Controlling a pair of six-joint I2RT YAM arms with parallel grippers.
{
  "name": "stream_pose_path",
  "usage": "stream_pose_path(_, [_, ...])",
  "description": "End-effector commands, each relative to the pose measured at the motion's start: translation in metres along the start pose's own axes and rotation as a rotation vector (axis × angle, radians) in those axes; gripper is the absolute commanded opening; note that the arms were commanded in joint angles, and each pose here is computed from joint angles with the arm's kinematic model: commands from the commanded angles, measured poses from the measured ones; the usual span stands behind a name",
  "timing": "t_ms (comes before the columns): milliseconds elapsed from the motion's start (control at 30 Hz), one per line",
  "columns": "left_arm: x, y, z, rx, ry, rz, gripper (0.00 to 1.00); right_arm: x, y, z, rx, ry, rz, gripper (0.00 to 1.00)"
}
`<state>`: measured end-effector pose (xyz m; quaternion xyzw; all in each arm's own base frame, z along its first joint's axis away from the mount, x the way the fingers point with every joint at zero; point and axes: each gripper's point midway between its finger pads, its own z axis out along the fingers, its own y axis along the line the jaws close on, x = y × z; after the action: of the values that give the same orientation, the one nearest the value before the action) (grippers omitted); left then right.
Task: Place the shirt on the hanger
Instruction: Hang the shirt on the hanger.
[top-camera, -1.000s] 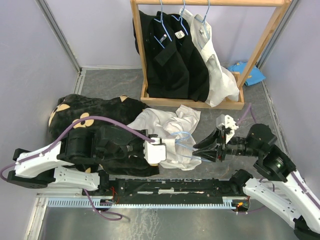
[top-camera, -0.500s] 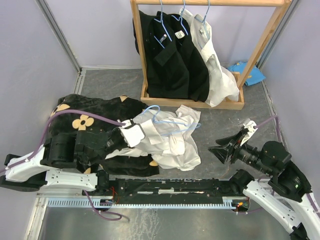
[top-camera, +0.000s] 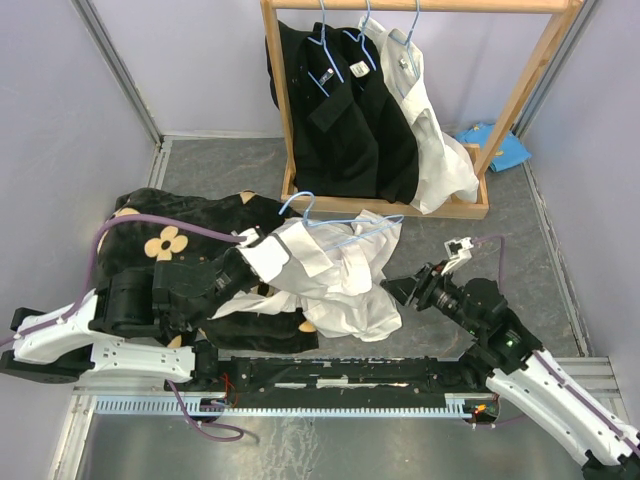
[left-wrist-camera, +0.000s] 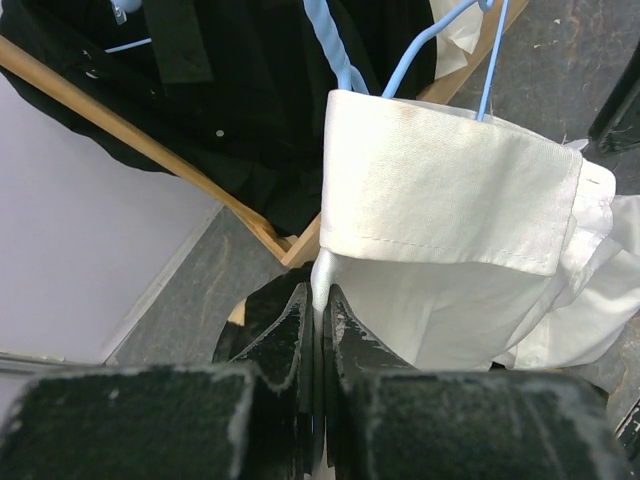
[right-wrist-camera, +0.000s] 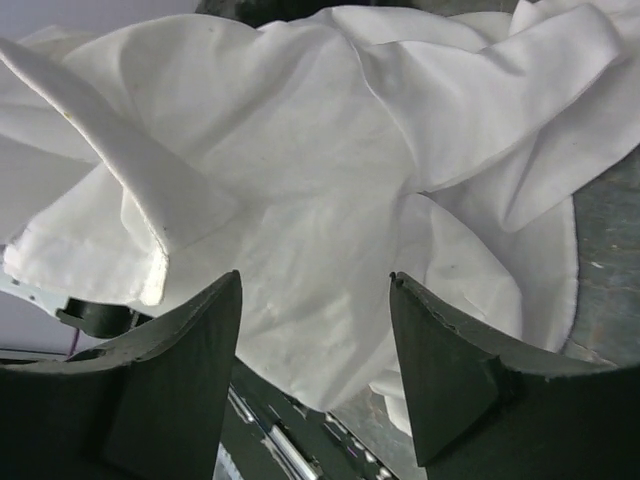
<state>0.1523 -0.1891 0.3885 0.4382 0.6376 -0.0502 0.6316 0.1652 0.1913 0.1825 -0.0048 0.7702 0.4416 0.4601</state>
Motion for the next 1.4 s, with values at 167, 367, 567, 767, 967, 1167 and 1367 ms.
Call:
stream_pose_path(167, [-0.017,-0.001,0.007,-0.029,-0.060,-0.080,0.03,-0.055,0.056,0.008,-0.252,-0.270,0.163,0.72])
stream_pose_path(367, [-0.017,-0.005,0.010,-0.026,-0.063,-0.070,0.03,-0.036,0.055,0.019,-0.225,-0.217,0.182,0.72])
stream_pose_path(567, [-0.016,-0.004,0.010,-0.033,-0.061,-0.069,0.03,-0.009,0.049,0.033,-0.168,-0.168,0.193,0.68])
stream_pose_path(767, [-0.010,-0.007,0.011,-0.031,-0.045,-0.075,0.03,0.000,0.066,0.040,-0.217,-0.160,0.180,0.58])
stream_pose_path(967, [-0.003,-0.011,0.010,-0.021,-0.034,-0.088,0.03,-0.011,0.056,0.030,-0.148,-0.187,0.140,0.08])
stream_pose_path(1167, [0.003,-0.010,0.007,-0.020,-0.045,-0.104,0.03,-0.037,0.019,0.002,0.080,-0.258,0.100,0.00])
stream_pose_path(1367, [-0.003,-0.013,0.002,0.024,-0.101,-0.127,0.03,-0.070,0.002,-0.039,0.295,-0.248,-0.028,0.00])
